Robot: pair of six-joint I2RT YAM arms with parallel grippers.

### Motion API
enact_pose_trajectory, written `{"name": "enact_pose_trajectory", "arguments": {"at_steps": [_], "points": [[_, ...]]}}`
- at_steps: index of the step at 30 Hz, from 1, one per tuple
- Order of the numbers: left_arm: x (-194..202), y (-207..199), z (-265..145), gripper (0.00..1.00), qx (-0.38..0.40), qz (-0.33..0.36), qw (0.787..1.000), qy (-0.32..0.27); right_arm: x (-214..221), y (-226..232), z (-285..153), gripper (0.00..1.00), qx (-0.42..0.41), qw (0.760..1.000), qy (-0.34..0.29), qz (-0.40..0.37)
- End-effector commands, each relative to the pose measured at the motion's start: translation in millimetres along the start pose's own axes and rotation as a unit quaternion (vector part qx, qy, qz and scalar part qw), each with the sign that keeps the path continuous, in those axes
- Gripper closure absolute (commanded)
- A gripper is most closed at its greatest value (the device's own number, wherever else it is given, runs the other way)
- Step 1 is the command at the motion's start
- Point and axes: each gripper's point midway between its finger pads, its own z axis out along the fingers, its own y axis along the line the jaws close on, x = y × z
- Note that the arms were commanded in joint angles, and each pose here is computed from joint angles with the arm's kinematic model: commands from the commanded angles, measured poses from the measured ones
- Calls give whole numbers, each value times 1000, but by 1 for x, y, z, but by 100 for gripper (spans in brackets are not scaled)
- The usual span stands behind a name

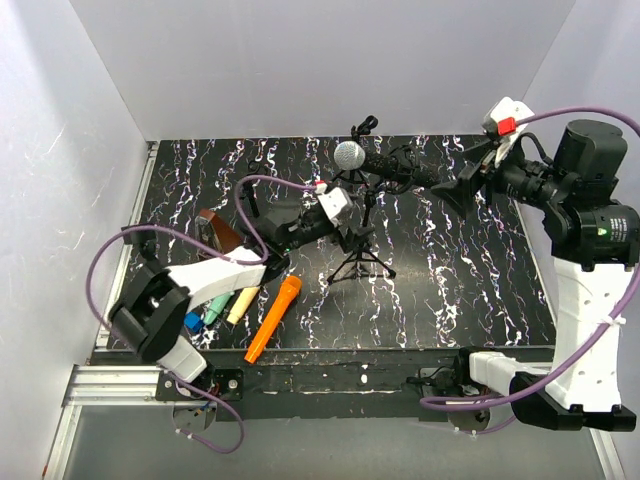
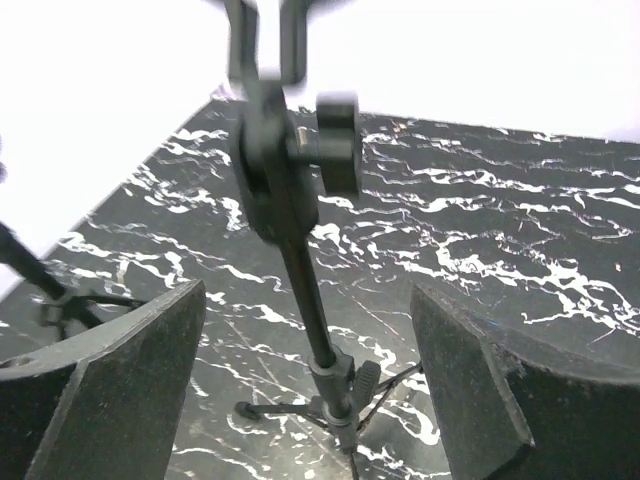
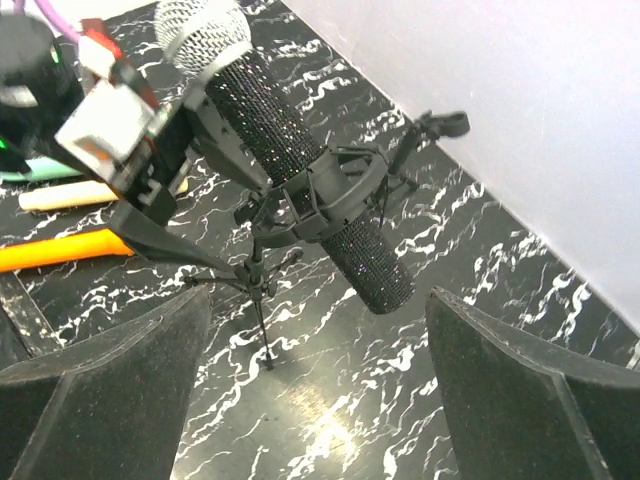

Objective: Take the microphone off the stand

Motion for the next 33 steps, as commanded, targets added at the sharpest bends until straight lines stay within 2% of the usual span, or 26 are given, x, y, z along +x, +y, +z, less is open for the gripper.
{"name": "enact_pose_trajectory", "arguments": {"at_steps": [1, 4, 7, 13, 17, 20, 24, 30, 33], "points": [[-53, 12, -41, 14, -35, 41, 998, 10, -17, 24, -6, 6, -76, 992, -33, -98], [-81, 16, -68, 9, -50, 35, 998, 32, -18, 26, 7, 5, -107, 984, -48, -134], [-110, 8, -76, 8, -3, 39, 998, 46, -27, 23, 22, 5, -127, 976, -62, -168], [-145, 17, -48, 8, 18, 16, 999, 49, -34, 29, 45, 5, -150, 957, -57, -240], [-159, 23, -31, 8, 32, 16, 999, 13, -27, 24, 58, 5, -135, 954, -47, -263], [-166, 28, -20, 8, 20, -18, 1000, -12, -20, 25, 72, 5, -133, 957, -34, -256], [-165, 31, -17, 8, 6, -28, 999, -40, 0, 24, 88, 5, -133, 954, 3, -267], [-198, 34, -21, 10, -2, -10, 995, -98, 17, 21, 93, 5, -134, 949, 44, -281], [-206, 30, -25, 11, 3, -22, 994, -108, 21, 24, 94, 5, -141, 949, 54, -278]]}}
